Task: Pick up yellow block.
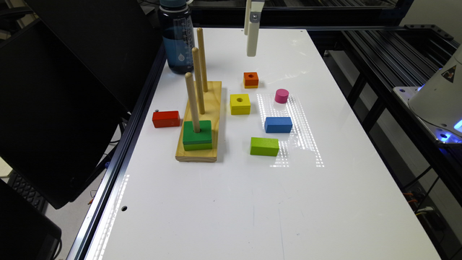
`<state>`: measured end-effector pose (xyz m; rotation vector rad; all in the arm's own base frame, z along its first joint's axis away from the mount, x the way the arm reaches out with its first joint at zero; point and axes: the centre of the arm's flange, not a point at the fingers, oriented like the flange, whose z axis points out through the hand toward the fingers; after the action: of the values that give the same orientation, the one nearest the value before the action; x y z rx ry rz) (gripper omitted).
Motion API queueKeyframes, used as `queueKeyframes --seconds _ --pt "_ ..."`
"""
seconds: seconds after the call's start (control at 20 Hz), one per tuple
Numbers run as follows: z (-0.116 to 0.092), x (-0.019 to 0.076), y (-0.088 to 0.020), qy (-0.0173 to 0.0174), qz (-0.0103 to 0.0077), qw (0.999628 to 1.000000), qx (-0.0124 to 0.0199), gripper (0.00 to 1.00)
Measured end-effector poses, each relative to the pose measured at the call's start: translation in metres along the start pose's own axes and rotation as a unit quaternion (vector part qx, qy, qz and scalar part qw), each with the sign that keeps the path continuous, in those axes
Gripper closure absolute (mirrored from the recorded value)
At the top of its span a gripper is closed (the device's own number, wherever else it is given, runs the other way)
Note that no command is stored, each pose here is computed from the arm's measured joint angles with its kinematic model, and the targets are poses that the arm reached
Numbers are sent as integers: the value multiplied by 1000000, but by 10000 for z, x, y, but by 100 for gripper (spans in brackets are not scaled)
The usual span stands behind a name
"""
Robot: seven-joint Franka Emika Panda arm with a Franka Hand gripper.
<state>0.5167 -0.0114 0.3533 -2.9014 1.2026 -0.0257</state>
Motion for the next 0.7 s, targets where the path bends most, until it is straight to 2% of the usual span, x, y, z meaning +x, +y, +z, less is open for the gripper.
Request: queueKeyframes --seconds 0.3,0.35,0.45,0.55,0.7 --pt "2 0 1 -212 13 1000000 -207 0" --pt "13 -2 2 -1063 5 999999 -874 0" --pt "87 -1 2 -4995 -114 999982 -3417 0" --pt "267 15 -10 -8564 -731 999952 -4600 0" --pt "391 41 -26 -9924 -1009 999939 -4748 0"
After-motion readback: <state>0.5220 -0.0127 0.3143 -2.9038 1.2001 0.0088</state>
